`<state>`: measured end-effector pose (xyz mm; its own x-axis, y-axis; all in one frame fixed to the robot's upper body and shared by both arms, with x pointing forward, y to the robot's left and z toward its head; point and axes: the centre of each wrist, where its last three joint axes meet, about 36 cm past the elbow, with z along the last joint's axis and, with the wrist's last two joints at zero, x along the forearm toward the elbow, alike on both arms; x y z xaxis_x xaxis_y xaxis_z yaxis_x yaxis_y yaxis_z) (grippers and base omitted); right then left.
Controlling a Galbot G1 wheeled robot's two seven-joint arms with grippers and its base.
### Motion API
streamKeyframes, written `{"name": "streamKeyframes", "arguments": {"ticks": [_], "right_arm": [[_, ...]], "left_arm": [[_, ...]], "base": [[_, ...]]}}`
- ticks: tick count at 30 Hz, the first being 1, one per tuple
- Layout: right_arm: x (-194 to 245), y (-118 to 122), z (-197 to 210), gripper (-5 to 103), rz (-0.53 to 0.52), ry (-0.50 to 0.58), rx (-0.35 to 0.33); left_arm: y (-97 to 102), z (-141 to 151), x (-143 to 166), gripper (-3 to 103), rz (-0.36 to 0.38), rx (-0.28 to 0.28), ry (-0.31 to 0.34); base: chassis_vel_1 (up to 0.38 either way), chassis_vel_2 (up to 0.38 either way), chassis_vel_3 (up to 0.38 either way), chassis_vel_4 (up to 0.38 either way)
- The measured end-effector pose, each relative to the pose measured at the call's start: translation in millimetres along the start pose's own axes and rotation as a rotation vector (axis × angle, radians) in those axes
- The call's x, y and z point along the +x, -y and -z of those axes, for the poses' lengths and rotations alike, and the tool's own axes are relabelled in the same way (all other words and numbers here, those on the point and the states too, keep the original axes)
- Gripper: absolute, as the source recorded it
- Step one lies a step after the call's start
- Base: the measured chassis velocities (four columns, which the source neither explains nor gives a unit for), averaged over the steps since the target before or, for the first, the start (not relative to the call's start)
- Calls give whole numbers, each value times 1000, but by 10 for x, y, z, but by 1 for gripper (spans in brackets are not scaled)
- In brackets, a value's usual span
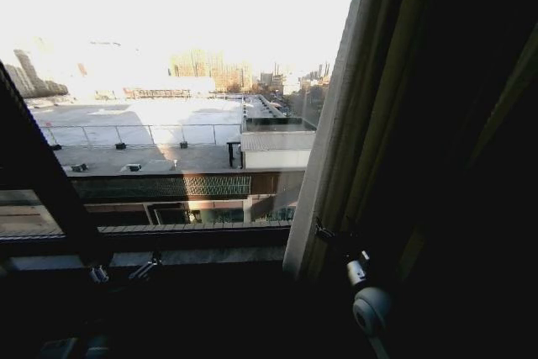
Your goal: Open the curtains by pulling them apart, changing their state from closed to fully open.
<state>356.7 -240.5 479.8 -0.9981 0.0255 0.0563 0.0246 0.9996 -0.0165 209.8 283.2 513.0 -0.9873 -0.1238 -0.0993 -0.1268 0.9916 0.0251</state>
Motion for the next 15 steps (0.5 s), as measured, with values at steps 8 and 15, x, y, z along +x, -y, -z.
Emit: {"name": "streamKeyframes", "arguments": {"ticks": [8,15], "right_arm": [[-362,113,-133,100,-7,-22,9],[-682,204,-212,100,-24,-14,12]], "left_arm": [[-10,0,7,100,1,-9,-1],[-25,4,6,100,6,-19,0]], "base": [[0,0,0,0],[0,0,0,0]]}}
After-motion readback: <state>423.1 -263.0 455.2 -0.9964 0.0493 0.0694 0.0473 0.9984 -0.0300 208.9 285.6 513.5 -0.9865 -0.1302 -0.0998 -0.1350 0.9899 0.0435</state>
